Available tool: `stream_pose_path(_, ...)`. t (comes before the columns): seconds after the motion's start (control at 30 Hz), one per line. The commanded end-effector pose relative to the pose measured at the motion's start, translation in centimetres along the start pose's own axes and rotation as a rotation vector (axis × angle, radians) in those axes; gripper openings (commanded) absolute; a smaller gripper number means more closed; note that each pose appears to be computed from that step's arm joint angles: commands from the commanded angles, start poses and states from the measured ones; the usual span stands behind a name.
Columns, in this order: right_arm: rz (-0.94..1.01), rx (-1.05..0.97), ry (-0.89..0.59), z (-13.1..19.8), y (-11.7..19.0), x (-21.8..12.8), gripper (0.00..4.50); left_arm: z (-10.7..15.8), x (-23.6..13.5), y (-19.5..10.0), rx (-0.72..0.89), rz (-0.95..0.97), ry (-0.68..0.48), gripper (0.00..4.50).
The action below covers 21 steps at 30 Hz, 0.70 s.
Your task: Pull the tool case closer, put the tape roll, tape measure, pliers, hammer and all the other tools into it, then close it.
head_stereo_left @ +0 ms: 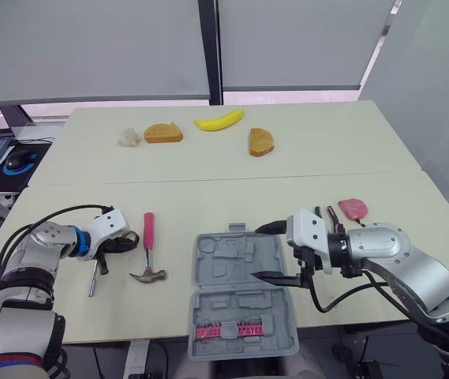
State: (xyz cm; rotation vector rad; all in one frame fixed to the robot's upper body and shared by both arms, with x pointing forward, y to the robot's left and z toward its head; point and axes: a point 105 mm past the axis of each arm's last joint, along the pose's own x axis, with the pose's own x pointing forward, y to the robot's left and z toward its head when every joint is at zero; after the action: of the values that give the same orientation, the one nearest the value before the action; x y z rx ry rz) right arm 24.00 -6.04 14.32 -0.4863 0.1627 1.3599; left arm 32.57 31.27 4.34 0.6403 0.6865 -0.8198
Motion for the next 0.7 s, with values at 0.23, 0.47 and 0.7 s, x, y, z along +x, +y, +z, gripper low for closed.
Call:
stream_pose_path(0.23,-0.001,-0.035,-0.028,1.0,0.8,-0.5,4.50,2.9,-5.7,2.6,-0.042,0.051,-0.123,0.06)
stream_pose_path(0.47,-0.053,-0.001,-0.001,0.3,0.7,-1.2,4.50,10.4,-3.8,-2.6,-0.038,-0.121,-0.296,0.06)
stream_pose_path(0.7,-0.129,0.057,0.075,-1.0,0.0,-1.3,4.50,14.2,-0.6,-8.1,-0.125,-0.246,-0.384,0.06)
